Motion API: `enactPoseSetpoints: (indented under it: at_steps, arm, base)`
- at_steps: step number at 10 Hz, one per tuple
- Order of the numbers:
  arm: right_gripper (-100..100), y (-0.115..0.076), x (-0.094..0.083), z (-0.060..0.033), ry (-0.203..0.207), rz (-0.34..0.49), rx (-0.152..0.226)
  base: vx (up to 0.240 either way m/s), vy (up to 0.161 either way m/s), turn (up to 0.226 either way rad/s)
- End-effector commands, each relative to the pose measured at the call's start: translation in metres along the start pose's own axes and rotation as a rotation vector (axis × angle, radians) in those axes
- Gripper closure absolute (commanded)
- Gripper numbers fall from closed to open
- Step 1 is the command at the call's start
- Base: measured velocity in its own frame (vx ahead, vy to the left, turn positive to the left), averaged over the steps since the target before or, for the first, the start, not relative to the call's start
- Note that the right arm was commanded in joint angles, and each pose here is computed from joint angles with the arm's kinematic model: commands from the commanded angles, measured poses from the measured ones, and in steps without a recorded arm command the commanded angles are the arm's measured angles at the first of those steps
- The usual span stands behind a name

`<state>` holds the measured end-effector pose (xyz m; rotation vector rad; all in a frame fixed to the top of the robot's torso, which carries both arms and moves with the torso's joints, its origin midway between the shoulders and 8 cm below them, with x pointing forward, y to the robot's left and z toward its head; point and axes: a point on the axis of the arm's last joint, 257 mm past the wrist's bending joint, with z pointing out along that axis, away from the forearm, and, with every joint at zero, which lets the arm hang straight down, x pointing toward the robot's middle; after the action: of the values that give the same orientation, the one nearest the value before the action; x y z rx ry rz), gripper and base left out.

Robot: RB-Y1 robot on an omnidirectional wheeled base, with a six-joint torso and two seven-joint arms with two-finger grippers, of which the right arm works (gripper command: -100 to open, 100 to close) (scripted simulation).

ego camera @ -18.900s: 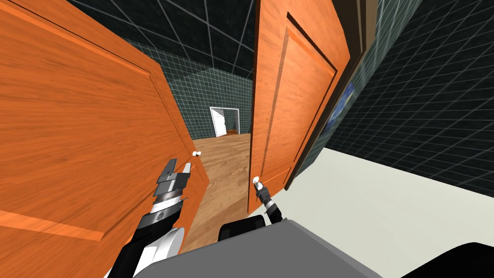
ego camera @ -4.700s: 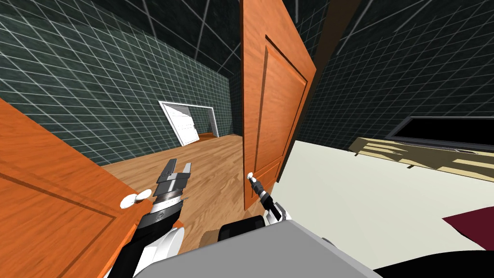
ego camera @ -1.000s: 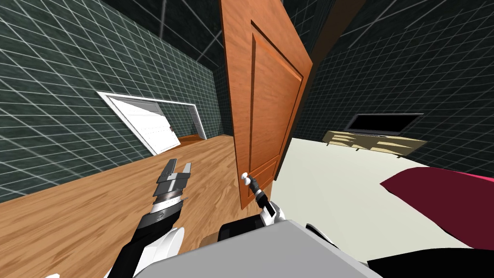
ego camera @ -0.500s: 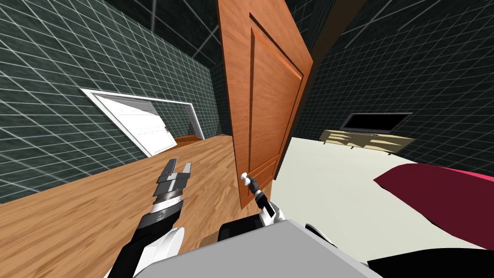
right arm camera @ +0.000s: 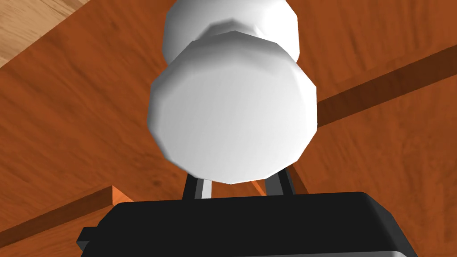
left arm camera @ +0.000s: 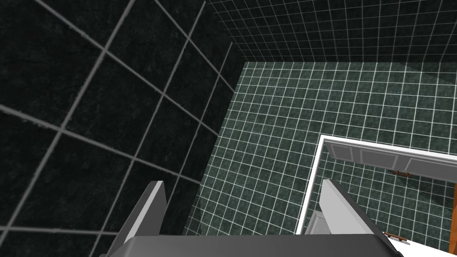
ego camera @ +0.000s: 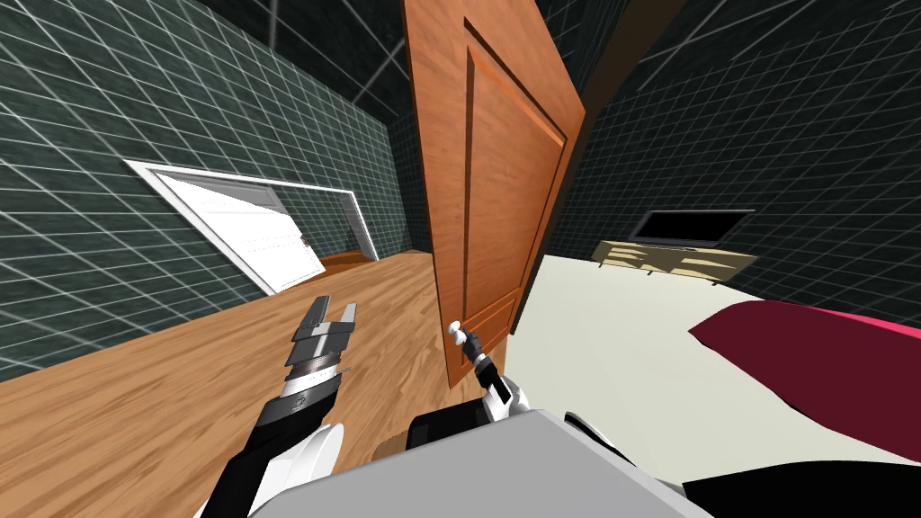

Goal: Push the door open

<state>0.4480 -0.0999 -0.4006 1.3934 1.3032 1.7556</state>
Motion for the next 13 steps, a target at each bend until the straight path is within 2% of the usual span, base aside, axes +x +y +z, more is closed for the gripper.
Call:
enactPoseSetpoints:
  at_steps: [1, 4, 5, 9, 10, 13]
  arm:
    - [100, 0.008, 0.0148, 0.0093, 0.021, 0.074, -0.027]
    - [100, 0.0072, 0.0161, 0.0104, 0.021, 0.137, -0.026]
    - [100, 0.0065, 0.0173, 0.0115, 0.02, 0.182, -0.025]
    - [100, 0.0065, 0.0173, 0.0115, 0.02, 0.186, -0.025]
    - [100, 0.0058, 0.0185, 0.0125, 0.019, 0.236, -0.024]
    - [100, 0.0058, 0.0185, 0.0125, 0.019, 0.236, -0.024]
  base:
    - [0.037, 0.042, -0.084]
    - [0.033, 0.028, -0.035]
    - [0.029, 0.031, -0.045]
    - [0.008, 0.01, -0.006]
    - [0.006, 0.009, -0.054]
    - [0.011, 0.013, -0.007]
